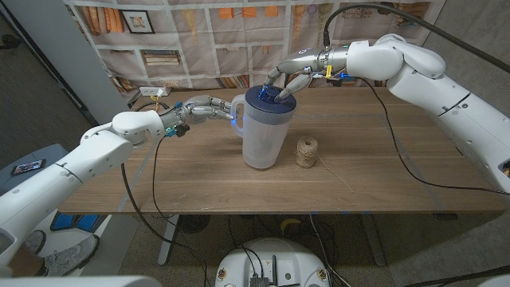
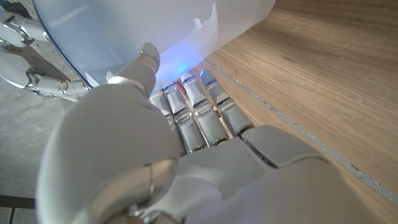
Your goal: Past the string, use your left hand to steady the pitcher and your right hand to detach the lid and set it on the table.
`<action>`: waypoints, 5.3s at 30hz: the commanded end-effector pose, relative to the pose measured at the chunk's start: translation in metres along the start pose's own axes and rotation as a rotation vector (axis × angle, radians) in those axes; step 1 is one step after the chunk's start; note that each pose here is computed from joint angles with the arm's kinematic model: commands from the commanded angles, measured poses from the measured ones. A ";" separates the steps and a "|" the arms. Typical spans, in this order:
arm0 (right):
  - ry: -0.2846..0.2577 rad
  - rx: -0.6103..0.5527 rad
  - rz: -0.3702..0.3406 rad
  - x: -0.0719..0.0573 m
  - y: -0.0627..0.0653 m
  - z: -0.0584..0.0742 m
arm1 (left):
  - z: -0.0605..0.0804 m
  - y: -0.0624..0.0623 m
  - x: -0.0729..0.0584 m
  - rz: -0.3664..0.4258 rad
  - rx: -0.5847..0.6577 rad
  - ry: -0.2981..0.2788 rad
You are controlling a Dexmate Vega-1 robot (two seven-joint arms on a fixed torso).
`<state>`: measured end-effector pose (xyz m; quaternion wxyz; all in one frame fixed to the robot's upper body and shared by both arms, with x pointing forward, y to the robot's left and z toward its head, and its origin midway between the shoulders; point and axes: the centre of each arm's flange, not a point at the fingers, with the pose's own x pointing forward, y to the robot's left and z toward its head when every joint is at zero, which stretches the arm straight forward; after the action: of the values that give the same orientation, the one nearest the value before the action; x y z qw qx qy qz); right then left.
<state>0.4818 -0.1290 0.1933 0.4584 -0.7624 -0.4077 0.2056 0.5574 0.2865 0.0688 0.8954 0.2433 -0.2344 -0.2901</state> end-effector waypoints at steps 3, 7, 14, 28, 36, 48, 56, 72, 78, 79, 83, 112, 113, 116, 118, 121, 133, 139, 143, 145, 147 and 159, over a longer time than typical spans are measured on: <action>0.007 0.005 0.010 0.002 0.002 -0.008 | 0.002 -0.001 0.003 -0.006 0.003 0.006; 0.006 0.002 0.012 0.003 0.002 -0.009 | 0.002 -0.001 0.002 -0.001 0.004 0.006; -0.006 -0.009 0.014 0.003 0.003 -0.005 | 0.002 0.000 0.003 0.001 0.004 0.005; 0.008 -0.011 0.006 0.003 0.006 -0.007 | 0.003 0.003 0.004 -0.005 0.008 0.004; 0.009 0.002 -0.009 0.004 0.006 -0.010 | 0.003 0.003 0.003 -0.004 0.007 0.007; -0.004 0.012 -0.015 0.005 0.001 -0.009 | 0.002 0.002 0.002 -0.004 0.011 0.010; -0.004 0.020 -0.021 0.004 0.000 -0.010 | 0.003 0.003 0.003 -0.005 0.010 0.014; -0.001 0.038 -0.032 0.000 -0.002 -0.016 | 0.000 0.005 0.007 -0.012 -0.001 0.017; -0.001 0.043 -0.038 -0.001 -0.004 -0.017 | 0.000 0.006 0.009 -0.013 0.001 0.021; -0.001 0.044 -0.040 -0.001 -0.004 -0.018 | 0.000 0.006 0.009 -0.013 0.002 0.023; 0.000 0.044 -0.043 -0.001 -0.005 -0.019 | 0.000 0.006 0.009 -0.012 0.002 0.024; 0.000 0.050 -0.061 -0.006 -0.007 -0.025 | 0.002 0.002 0.011 -0.002 0.005 0.030; 0.000 0.050 -0.061 -0.006 -0.007 -0.025 | 0.002 0.002 0.011 -0.002 0.006 0.030; -0.001 0.049 -0.060 -0.006 -0.007 -0.025 | 0.003 0.002 0.011 -0.003 0.006 0.030; -0.001 0.049 -0.060 -0.006 -0.007 -0.026 | 0.003 0.002 0.011 -0.002 0.006 0.031; -0.002 0.049 -0.060 -0.006 -0.007 -0.026 | 0.003 0.001 0.011 -0.002 0.007 0.031; 0.006 0.044 -0.063 -0.010 -0.009 -0.027 | 0.004 0.000 0.011 -0.002 0.010 0.030; 0.011 0.044 -0.069 -0.014 -0.009 -0.027 | 0.005 0.000 0.011 -0.001 0.013 0.029; 0.013 0.046 -0.070 -0.015 -0.010 -0.028 | 0.005 -0.001 0.012 -0.002 0.013 0.028; 0.014 0.046 -0.072 -0.016 -0.009 -0.028 | 0.005 -0.001 0.012 -0.002 0.014 0.027; 0.014 0.047 -0.072 -0.016 -0.009 -0.028 | 0.005 -0.001 0.012 -0.002 0.015 0.028; 0.015 0.048 -0.068 -0.016 -0.009 -0.028 | 0.005 -0.001 0.011 0.001 0.012 0.031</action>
<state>0.4883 -0.1534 0.2140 0.4849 -0.7385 -0.4262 0.1946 0.5627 0.2771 0.0754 0.8969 0.2531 -0.2234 -0.2858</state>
